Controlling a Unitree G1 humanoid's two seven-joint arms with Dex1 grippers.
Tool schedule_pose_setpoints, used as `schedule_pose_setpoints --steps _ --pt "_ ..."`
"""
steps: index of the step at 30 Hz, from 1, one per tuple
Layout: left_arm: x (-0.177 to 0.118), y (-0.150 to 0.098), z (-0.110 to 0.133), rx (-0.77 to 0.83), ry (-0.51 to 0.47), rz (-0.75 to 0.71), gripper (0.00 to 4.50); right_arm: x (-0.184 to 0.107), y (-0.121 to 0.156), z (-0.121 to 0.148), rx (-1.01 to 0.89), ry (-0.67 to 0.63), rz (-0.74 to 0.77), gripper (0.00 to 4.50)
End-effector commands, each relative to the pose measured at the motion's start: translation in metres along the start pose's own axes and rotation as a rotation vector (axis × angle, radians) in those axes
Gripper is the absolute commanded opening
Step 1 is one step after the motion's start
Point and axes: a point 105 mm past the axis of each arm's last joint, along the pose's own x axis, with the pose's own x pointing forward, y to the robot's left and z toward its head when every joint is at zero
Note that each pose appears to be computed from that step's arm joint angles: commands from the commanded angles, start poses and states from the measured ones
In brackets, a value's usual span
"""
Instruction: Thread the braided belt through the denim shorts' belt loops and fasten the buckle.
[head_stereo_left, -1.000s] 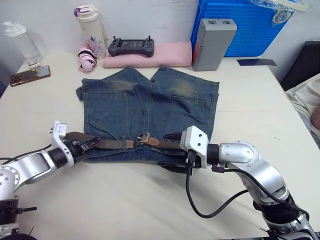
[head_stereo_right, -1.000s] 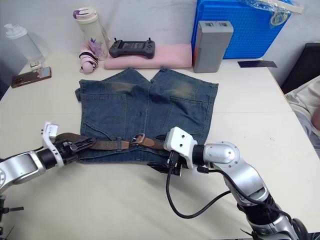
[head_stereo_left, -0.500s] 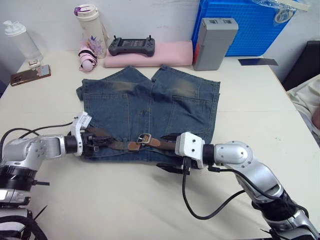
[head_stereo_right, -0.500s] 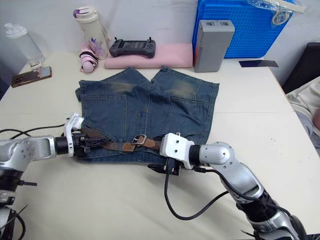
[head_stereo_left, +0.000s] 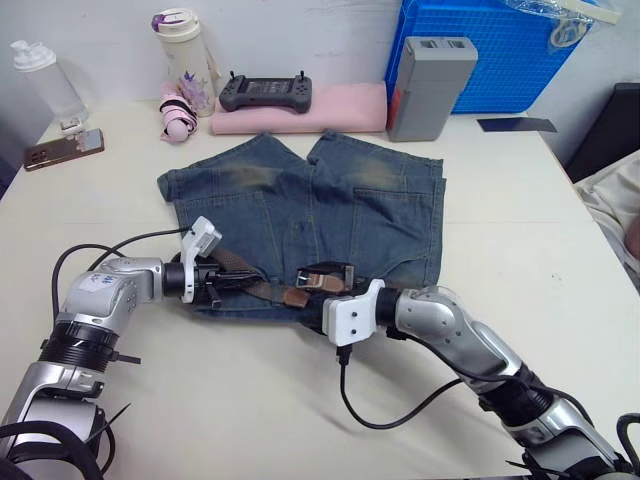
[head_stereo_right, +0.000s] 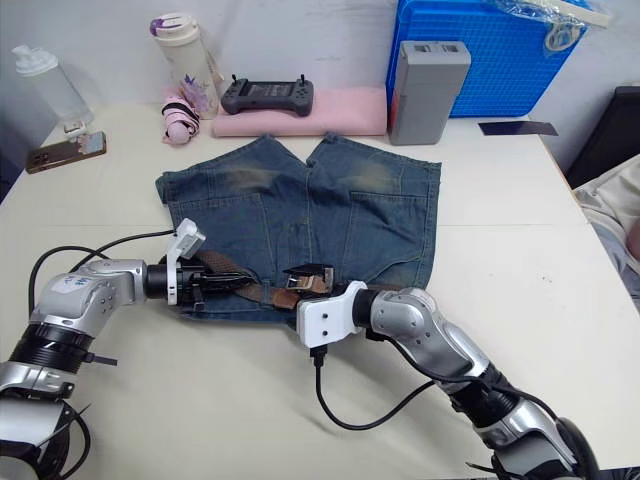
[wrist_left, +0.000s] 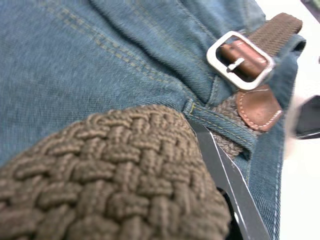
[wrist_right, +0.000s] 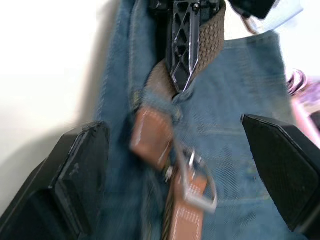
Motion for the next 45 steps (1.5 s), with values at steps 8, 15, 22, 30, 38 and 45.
schedule_pose_setpoints --steps 8,15,22,30,38,45 --pt "-0.008 -0.002 0.013 0.034 -0.051 -0.007 0.0 0.01 -0.001 -0.004 -0.157 -0.018 -0.037 3.97" --pt "-0.009 -0.002 0.01 0.027 -0.045 -0.002 0.0 0.01 0.001 -0.003 -0.152 -0.023 -0.033 1.02" --pt "-0.008 -0.003 0.008 0.025 -0.041 -0.009 0.0 0.011 0.004 -0.003 -0.141 -0.025 -0.024 0.04" --pt "-0.017 -0.008 0.015 -0.01 -0.087 0.041 2.43 0.011 0.005 -0.002 -0.134 -0.026 -0.021 0.0" --pt "-0.028 -0.03 -0.008 -0.095 -0.105 0.158 3.33 0.011 0.005 -0.003 -0.124 -0.022 -0.024 0.0" --pt "-0.025 -0.039 -0.035 -0.077 -0.033 0.349 1.06 0.009 0.006 -0.003 -0.123 -0.026 -0.018 0.0"
